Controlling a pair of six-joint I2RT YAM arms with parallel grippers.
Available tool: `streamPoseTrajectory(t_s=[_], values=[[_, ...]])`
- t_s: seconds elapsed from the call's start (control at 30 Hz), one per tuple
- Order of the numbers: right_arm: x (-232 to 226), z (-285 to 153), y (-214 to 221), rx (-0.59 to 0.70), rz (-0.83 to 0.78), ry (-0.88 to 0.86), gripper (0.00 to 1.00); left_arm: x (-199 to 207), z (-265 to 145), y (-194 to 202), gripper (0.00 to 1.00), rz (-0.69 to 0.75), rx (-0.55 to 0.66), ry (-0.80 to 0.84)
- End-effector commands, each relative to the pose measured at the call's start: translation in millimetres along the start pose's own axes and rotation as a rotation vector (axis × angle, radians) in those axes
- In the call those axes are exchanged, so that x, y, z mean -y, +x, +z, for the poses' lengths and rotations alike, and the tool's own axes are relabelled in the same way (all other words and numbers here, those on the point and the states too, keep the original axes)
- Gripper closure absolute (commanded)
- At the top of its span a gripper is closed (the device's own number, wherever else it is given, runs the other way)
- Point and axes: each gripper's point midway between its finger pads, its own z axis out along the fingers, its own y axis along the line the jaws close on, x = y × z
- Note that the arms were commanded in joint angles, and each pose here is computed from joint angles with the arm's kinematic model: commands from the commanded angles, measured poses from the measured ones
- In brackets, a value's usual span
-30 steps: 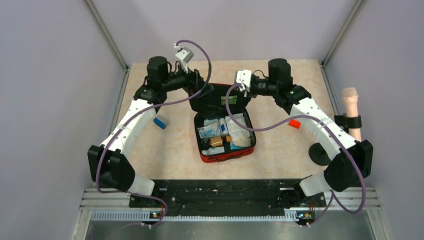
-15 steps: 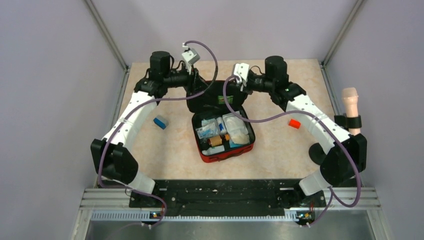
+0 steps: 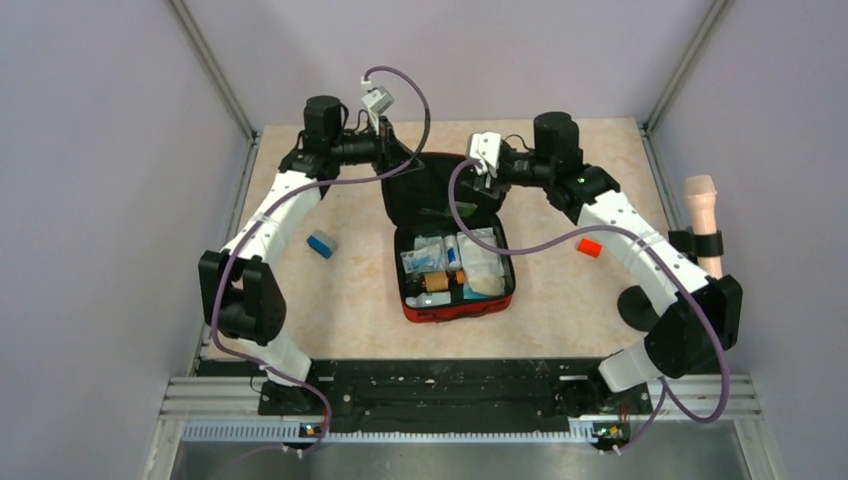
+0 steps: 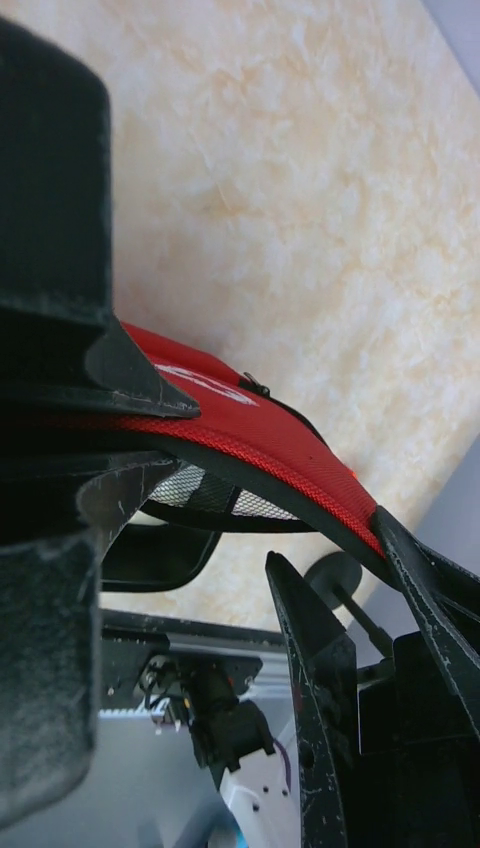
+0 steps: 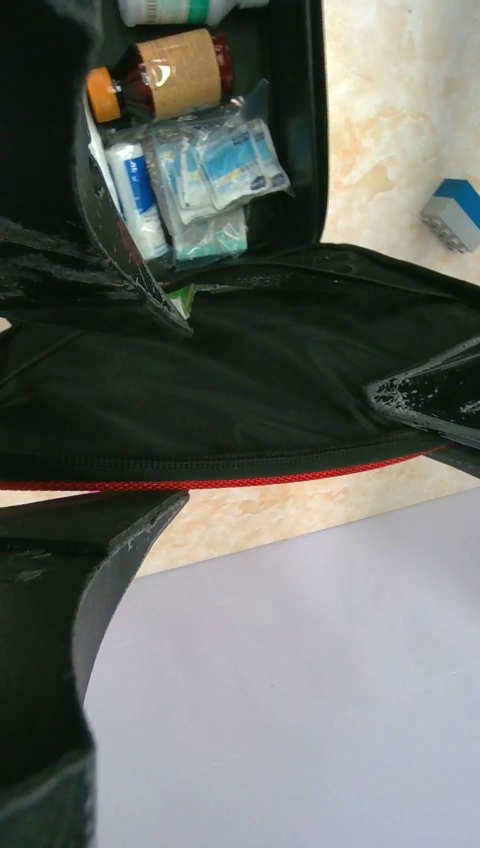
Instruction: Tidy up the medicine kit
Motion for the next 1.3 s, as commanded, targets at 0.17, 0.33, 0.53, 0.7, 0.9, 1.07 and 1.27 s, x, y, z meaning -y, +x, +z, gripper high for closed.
streamPoseTrajectory(t_s=[0.17,0.33,0.53,0.7,0.9,1.07,1.27], values=[[-28,-24,-27,-0.01,0.025,-0.102,0.45,25,5,22,0.42,-0.119,-0.149,0.061],[-60,-47,-30,-0.038,0.201,-0.184,0.37,34,-12,19,0.17,-0.163,-0.211,-0.025],[-70,-61,-25,-0.006,0.408,-0.159,0.35,52,-26,-34,0.01,-0.087,-0.044,-0.092],[-65,-70,-23,-0.015,0.387,-0.186,0.35,66,-32,-57,0.01,-0.082,0.05,-0.064],[-72,-67,-17,-0.024,0.423,-0.223,0.35,67,-30,-46,0.05,-0.108,0.015,-0.03],[-62,-70,-18,0.014,0.508,-0.227,0.35,-1,-36,18,0.13,-0.256,-0.082,-0.336],[-61,-60,28,-0.108,0.61,-0.144,0.35,-37,-54,102,0.16,-0.445,-0.188,-0.504]])
